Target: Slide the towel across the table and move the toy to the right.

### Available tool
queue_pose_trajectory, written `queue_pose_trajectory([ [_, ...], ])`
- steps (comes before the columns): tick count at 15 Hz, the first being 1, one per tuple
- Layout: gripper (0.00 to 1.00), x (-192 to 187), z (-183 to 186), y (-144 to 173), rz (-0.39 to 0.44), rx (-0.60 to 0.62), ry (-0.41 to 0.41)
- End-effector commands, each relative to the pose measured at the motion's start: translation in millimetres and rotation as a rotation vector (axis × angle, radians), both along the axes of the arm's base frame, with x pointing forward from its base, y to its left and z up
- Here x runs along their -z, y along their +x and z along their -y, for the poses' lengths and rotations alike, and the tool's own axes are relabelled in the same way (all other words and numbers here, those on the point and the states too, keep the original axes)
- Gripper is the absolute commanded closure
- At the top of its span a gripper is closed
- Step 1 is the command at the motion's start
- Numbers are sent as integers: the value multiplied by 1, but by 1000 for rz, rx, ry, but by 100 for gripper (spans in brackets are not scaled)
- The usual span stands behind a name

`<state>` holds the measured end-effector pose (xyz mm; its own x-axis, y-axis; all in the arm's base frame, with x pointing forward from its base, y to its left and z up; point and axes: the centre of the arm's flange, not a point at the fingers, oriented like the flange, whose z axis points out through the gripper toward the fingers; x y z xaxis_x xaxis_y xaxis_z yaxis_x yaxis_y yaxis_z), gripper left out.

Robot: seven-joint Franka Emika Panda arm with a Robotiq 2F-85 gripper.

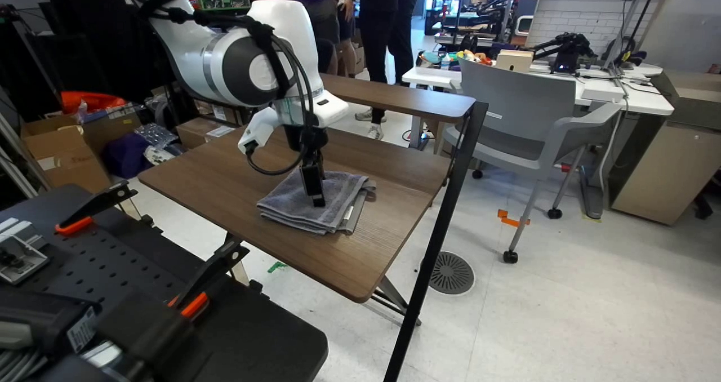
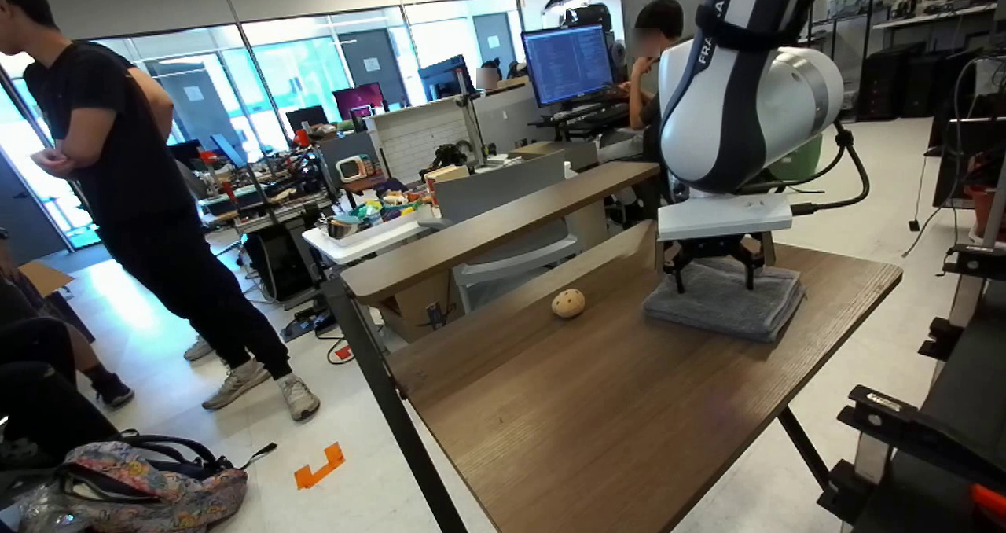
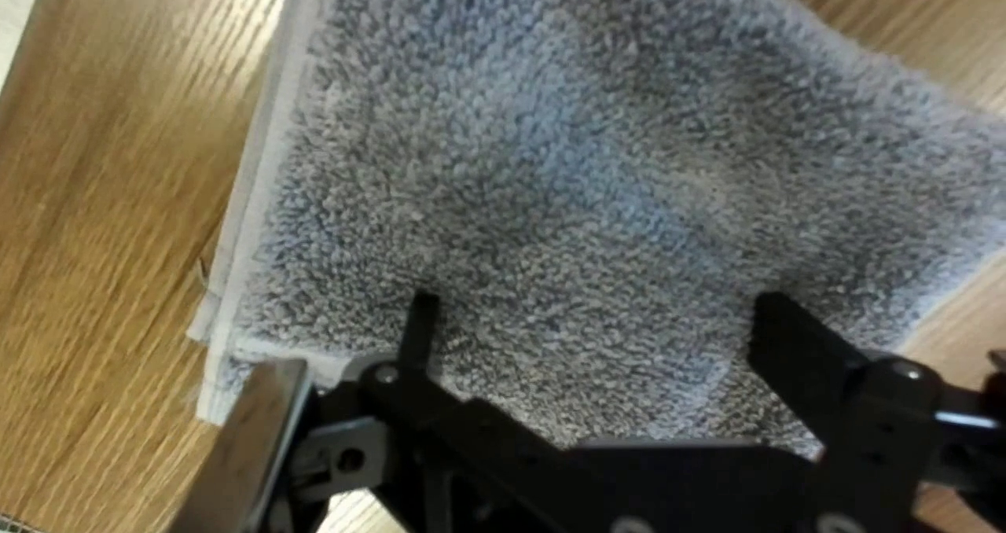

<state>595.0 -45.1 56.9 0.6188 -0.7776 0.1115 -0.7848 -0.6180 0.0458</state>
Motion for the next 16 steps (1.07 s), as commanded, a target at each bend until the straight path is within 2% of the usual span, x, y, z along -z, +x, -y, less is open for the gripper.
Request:
queue_pose_trajectory([
  [1, 0, 0, 0, 2, 3, 3, 4],
  [2, 0, 11, 6, 12, -28, 48, -25],
  [6, 0, 46, 31, 48, -50, 243, -115],
  [8, 0, 53, 43, 67, -2, 315, -127],
  [11, 0, 49, 48, 99, 97, 398, -102],
  [13, 0, 37, 46, 118, 168, 447, -61],
  [16, 0, 15, 40, 141, 231, 523, 16],
])
